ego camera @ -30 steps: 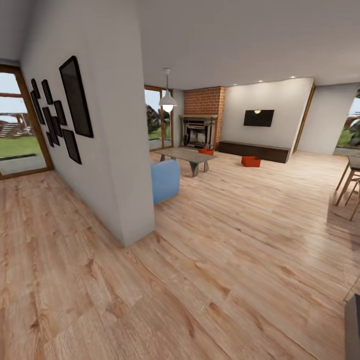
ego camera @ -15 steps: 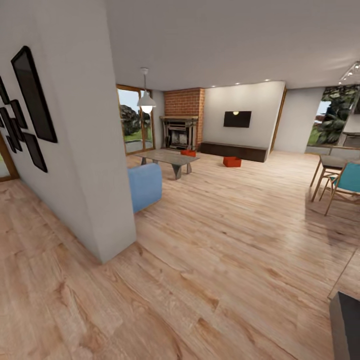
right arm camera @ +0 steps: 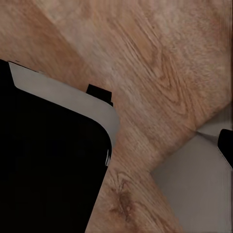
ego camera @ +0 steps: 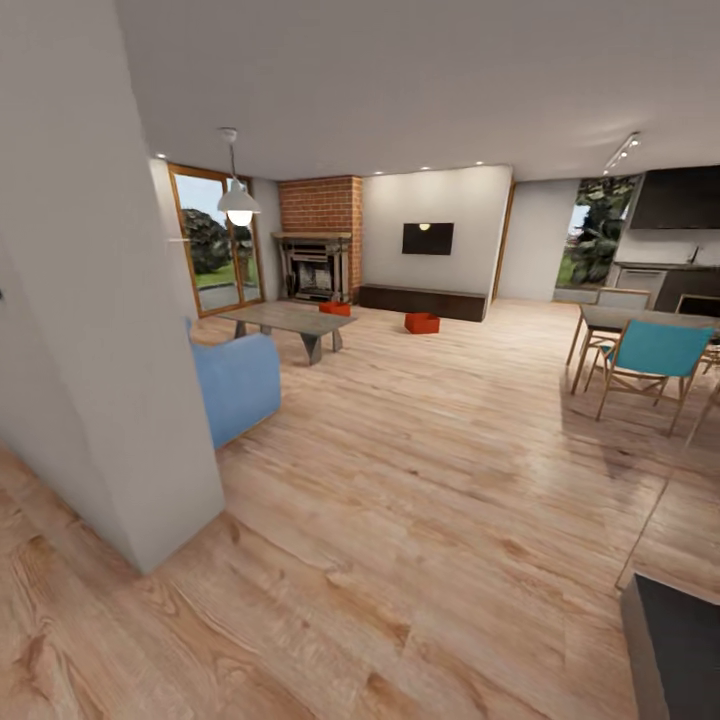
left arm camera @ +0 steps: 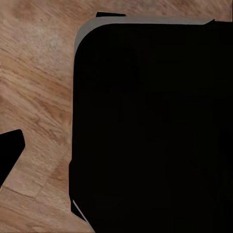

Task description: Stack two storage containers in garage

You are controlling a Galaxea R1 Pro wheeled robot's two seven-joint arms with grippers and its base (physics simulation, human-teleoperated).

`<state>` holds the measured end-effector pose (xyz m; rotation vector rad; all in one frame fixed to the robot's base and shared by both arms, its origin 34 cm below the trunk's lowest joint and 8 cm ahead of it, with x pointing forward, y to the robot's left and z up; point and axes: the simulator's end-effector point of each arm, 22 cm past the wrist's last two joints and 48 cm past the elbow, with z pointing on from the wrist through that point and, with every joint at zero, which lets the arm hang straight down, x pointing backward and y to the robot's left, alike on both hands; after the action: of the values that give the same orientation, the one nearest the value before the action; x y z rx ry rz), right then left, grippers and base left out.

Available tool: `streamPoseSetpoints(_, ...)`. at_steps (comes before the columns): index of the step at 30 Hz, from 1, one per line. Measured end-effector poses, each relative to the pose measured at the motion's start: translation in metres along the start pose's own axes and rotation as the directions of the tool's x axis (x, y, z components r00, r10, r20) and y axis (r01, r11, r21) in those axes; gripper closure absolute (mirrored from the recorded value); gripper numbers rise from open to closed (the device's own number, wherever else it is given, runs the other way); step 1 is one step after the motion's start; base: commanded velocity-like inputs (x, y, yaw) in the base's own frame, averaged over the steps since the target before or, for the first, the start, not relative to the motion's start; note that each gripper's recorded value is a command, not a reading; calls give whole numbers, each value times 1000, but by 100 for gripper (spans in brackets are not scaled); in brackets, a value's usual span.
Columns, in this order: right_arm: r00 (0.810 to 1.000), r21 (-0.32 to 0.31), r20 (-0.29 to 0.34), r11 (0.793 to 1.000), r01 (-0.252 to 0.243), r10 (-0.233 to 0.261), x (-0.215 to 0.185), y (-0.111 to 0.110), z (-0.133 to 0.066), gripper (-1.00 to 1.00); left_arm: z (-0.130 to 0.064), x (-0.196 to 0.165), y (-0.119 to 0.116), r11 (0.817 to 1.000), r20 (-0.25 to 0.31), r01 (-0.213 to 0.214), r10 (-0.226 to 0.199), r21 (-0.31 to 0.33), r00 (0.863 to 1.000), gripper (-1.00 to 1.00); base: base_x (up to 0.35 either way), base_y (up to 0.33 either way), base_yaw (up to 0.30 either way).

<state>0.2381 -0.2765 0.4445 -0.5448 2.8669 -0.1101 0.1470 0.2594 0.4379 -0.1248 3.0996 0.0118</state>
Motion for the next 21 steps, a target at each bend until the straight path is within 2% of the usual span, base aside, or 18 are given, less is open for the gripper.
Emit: streamPoseSetpoints(21,1000,-1,2,1000,2,-2,-1,0,0,-100,0,0,-1,1000,0,-1,1,1,1000,-100,322,0,-275)
